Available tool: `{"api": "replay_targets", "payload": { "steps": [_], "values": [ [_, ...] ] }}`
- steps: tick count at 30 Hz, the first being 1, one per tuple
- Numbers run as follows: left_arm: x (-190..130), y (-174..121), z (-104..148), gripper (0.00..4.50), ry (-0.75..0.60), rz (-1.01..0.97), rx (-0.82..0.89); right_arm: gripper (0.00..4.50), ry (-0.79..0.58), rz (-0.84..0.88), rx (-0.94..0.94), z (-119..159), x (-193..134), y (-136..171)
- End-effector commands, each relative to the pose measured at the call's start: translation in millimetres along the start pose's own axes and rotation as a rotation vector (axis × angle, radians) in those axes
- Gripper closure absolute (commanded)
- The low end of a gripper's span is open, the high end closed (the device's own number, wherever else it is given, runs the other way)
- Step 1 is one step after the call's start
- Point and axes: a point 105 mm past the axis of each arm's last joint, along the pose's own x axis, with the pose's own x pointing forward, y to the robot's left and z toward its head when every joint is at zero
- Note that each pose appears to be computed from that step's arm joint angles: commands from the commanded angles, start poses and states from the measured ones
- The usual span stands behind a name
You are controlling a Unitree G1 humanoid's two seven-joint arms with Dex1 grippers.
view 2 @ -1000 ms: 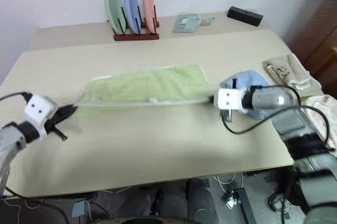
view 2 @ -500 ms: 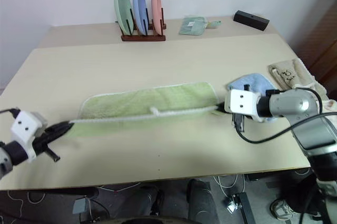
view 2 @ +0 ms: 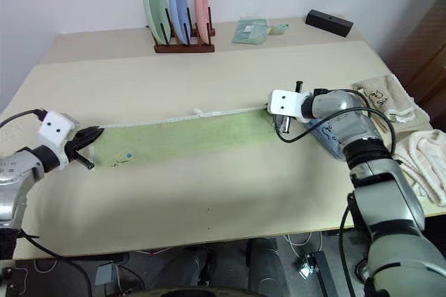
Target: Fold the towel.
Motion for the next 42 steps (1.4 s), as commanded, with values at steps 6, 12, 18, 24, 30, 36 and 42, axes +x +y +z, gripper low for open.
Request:
{"api": "replay_targets", "payload": {
  "steps": [6, 12, 18, 24, 30, 36, 42],
  "values": [
    [5, 1, -2, 4.5, -0.011, 0.013, -0.039, 4.2, 0.013, -0.085, -0.022, 1, 6, -21],
    [4, 9, -4, 2.54, -0.012, 0.082, -0.072, 1.66, 0.075, -0.154, -0.095, -7, -2, -32],
    [-11, 27, 10, 1.57, -0.101, 0.268, -0.103, 0.69, 0.1, -0.357, -0.07, -18, -44, -59],
    [-11, 6, 54, 1.53, -0.243, 0.237, -0.093, 0.05, -0.153, -0.315, 0.572, 4, -76, -17],
    [16, -94, 97, 1.53, -0.371, -0.143, -0.104, 0.05, -0.227, -0.175, 1.176, 24, -79, 55],
    [27, -153, 111, 1.53, -0.419, -0.359, -0.133, 0.05, -0.188, -0.184, 1.565, 25, -69, 95],
    [21, -179, 115, 1.53, -0.442, -0.509, -0.116, 0.05, -0.151, -0.336, 1.836, 4, -52, 98]
  ]
}}
